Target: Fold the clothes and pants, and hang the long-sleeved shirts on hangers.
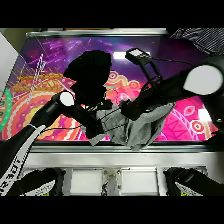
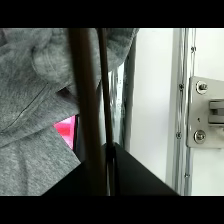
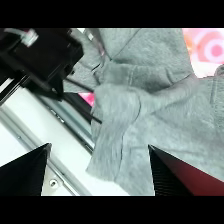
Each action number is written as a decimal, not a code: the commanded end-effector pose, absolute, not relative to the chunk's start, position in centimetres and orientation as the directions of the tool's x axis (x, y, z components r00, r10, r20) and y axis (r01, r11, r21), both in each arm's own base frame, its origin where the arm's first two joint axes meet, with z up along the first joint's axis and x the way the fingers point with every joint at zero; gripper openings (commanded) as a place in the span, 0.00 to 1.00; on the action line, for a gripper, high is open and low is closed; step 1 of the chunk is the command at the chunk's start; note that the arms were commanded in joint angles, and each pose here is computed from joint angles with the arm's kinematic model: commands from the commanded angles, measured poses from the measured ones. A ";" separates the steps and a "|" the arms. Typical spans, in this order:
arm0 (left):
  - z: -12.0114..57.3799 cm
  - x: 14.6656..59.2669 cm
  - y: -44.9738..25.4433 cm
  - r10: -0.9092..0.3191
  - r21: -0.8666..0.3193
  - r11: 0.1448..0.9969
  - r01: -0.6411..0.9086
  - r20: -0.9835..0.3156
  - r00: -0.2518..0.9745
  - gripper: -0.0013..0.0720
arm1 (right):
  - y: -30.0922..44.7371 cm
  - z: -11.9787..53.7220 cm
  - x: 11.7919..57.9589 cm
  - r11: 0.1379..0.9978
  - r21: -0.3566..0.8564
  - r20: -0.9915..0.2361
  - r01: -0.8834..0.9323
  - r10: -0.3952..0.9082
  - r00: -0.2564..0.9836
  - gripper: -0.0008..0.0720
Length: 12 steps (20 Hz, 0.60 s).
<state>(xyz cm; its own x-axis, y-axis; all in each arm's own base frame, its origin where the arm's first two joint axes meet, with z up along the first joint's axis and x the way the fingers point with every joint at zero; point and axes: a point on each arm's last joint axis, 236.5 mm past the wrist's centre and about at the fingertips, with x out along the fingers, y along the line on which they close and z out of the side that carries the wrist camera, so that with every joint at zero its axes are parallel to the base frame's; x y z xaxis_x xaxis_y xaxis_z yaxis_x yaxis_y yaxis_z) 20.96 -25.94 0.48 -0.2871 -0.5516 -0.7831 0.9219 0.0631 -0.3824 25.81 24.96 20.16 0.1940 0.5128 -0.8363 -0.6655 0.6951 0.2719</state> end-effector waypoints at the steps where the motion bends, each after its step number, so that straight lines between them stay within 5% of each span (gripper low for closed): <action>1: 0.4 20.9 -25.8 -0.548 -0.382 0.060 0.922 -0.785 -0.289 0.04 | 21.4 20.2 25.9 0.683 0.231 -0.862 -0.693 0.474 0.179 0.95; 5: 0.4 20.9 -25.7 -0.543 -0.379 0.061 0.923 -0.789 -0.288 0.04 | 22.2 21.7 26.1 0.536 0.260 -0.794 -0.803 0.592 0.139 0.95; 12: 0.3 21.0 -25.7 -0.543 -0.378 0.061 0.924 -0.789 -0.287 0.04 | 21.8 22.2 27.9 0.447 0.123 -0.767 -0.886 0.610 0.201 0.95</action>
<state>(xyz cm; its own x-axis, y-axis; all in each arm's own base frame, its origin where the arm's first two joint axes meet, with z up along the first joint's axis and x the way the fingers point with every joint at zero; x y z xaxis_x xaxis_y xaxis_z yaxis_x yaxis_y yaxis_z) 20.93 -25.76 0.35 -0.2882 -0.5434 -0.7885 0.9233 0.0606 -0.3792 27.40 22.21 21.99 0.1877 0.6006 -0.7772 -0.8279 0.5226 0.2039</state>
